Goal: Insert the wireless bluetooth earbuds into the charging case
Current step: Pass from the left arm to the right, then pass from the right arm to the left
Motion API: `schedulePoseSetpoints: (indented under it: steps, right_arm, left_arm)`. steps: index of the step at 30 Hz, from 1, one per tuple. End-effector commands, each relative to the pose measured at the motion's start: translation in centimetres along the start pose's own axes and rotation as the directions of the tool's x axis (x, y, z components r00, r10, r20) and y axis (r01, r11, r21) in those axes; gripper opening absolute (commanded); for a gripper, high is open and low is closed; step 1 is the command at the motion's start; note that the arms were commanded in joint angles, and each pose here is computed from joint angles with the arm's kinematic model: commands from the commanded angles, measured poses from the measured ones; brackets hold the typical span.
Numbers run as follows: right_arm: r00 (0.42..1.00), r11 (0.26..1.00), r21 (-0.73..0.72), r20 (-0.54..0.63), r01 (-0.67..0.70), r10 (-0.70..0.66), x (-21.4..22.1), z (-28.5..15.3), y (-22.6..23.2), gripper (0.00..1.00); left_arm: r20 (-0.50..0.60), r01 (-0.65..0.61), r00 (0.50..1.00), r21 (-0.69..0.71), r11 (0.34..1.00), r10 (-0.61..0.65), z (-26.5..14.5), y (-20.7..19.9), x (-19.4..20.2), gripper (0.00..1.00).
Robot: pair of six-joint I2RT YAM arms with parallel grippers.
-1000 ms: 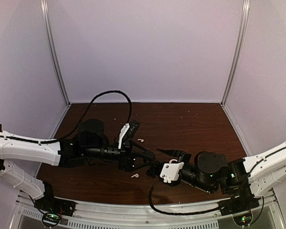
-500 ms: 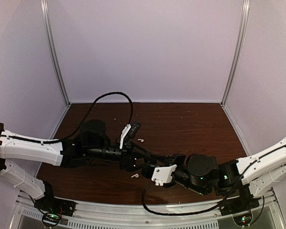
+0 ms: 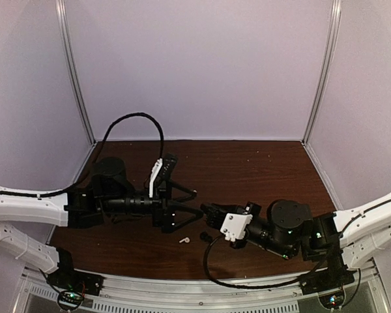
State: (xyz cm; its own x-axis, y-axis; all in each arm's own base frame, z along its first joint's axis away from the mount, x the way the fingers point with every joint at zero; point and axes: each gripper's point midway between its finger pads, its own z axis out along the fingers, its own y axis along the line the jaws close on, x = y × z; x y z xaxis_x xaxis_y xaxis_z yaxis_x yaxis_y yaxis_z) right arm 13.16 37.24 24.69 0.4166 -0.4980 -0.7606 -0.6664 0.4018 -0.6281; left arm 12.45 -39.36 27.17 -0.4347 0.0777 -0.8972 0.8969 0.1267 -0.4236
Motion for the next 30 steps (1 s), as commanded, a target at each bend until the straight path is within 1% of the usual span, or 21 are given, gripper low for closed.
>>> schedulePoseSetpoints:
  steps: [1,3,6,9,12,14,15,17,22,26,28,30]
  right_arm:
    - [0.979,0.984,-0.013,0.100,-0.175,0.176,-1.3,-1.4,-1.8,0.02]
    - [0.955,0.968,-0.027,0.154,-0.251,0.252,-2.1,-2.1,-2.8,0.00]
    - [0.892,0.924,-0.090,0.240,-0.372,0.382,-3.3,-3.3,-4.1,0.00]
    - [0.828,0.882,-0.166,0.304,-0.441,0.471,-4.7,-4.3,-4.8,0.00]
    - [0.781,0.849,-0.252,0.336,-0.464,0.526,-6.1,-5.1,-4.7,0.00]
    - [0.755,0.826,-0.306,0.342,-0.473,0.559,-6.9,-5.5,-4.4,0.00]
    - [0.745,0.816,-0.331,0.344,-0.473,0.571,-7.3,-5.8,-4.3,0.00]
    - [0.723,0.794,-0.376,0.346,-0.478,0.598,-7.8,-6.2,-4.0,0.00]
    - [0.693,0.748,-0.467,0.328,-0.472,0.642,-9.0,-6.9,-3.1,0.00]
    - [0.697,0.730,-0.497,0.299,-0.469,0.652,-9.0,-6.7,-2.4,0.00]
    - [0.698,0.724,-0.506,0.292,-0.468,0.654,-9.0,-6.5,-2.1,0.01]
    - [0.697,0.722,-0.511,0.291,-0.466,0.655,-8.9,-6.4,-1.9,0.01]
  left_arm:
    - [0.142,-0.178,0.973,-0.049,0.983,0.183,-2.8,-1.1,-3.5,0.98]
    - [0.163,-0.215,0.961,-0.071,0.974,0.224,-3.7,-1.1,-3.7,0.98]
    - [0.172,-0.294,0.938,-0.070,0.953,0.302,-4.2,-1.3,-3.1,0.98]
    - [0.143,-0.389,0.913,0.021,0.921,0.382,-3.4,-2.4,-1.3,0.96]
    - [0.095,-0.470,0.881,0.057,0.881,0.464,-1.6,-3.9,-0.1,0.87]
    - [0.096,-0.524,0.850,0.058,0.850,0.518,-0.8,-4.8,-0.1,0.81]
    - [0.096,-0.532,0.846,0.059,0.845,0.525,-0.5,-5.1,-0.2,0.78]
    - [0.098,-0.569,0.821,0.058,0.820,0.562,0.0,-5.4,-0.2,0.72]
    - [0.119,-0.594,0.802,0.067,0.801,0.585,0.8,-6.5,-0.6,0.64]
    - [0.134,-0.598,0.798,0.067,0.798,0.587,1.0,-6.9,-1.0,0.58]
    - [0.140,-0.596,0.799,0.059,0.801,0.584,1.1,-6.9,-1.3,0.51]
    - [0.156,-0.597,0.797,0.061,0.800,0.583,1.2,-7.3,-1.7,0.47]
